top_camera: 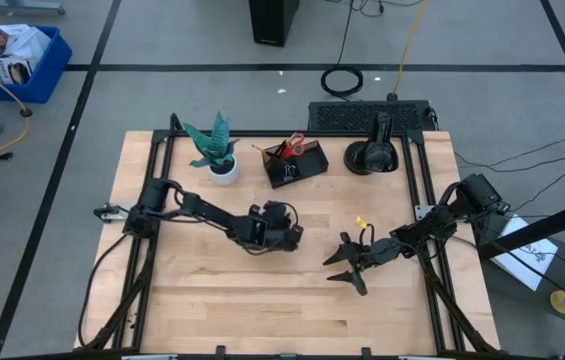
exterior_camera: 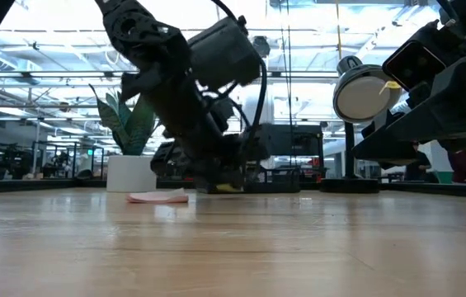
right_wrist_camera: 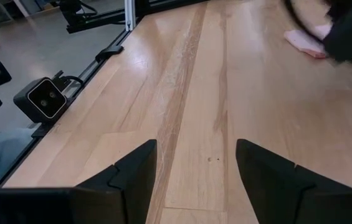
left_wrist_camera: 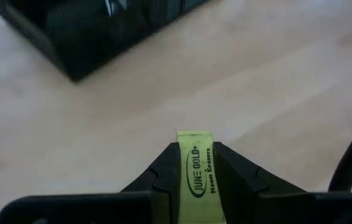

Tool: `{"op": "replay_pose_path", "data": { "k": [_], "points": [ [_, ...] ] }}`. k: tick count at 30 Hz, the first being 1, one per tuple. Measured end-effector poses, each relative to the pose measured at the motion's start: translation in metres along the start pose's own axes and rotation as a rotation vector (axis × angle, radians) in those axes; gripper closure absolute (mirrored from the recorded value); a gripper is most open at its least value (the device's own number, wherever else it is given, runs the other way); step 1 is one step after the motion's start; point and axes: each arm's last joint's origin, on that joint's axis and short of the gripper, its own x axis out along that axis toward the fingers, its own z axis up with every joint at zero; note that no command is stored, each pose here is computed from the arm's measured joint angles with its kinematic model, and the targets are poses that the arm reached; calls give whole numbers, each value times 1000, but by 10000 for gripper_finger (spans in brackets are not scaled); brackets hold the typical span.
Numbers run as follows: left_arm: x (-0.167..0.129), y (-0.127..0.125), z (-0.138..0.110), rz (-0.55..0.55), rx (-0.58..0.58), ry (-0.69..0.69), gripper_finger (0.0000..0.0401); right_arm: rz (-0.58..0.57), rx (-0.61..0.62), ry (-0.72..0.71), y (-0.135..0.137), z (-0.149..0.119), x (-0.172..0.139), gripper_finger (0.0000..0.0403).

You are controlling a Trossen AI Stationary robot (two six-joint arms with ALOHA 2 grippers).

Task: Pick and place office supplies into organizer
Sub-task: Put the green eraser into the black mesh desk organizer

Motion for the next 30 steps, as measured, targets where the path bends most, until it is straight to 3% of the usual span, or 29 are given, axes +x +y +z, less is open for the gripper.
{"op": "replay_pose_path", "data": {
  "k": [7, 13, 20, 30],
  "points": [
    [-8, 4, 41, -24, -4, -60, 320, -2, 1, 8, 0, -1, 0, 193],
    [0, 19, 73, -42, -8, -18, 320, 1, 2, 2, 0, 0, 0, 193],
    [23, 40, 94, -66, 35, 79, 320, 1, 2, 1, 0, 0, 0, 193],
    [39, 60, 110, -25, 36, 90, 320, 1, -1, 2, 0, 0, 0, 193]
  ]
}}
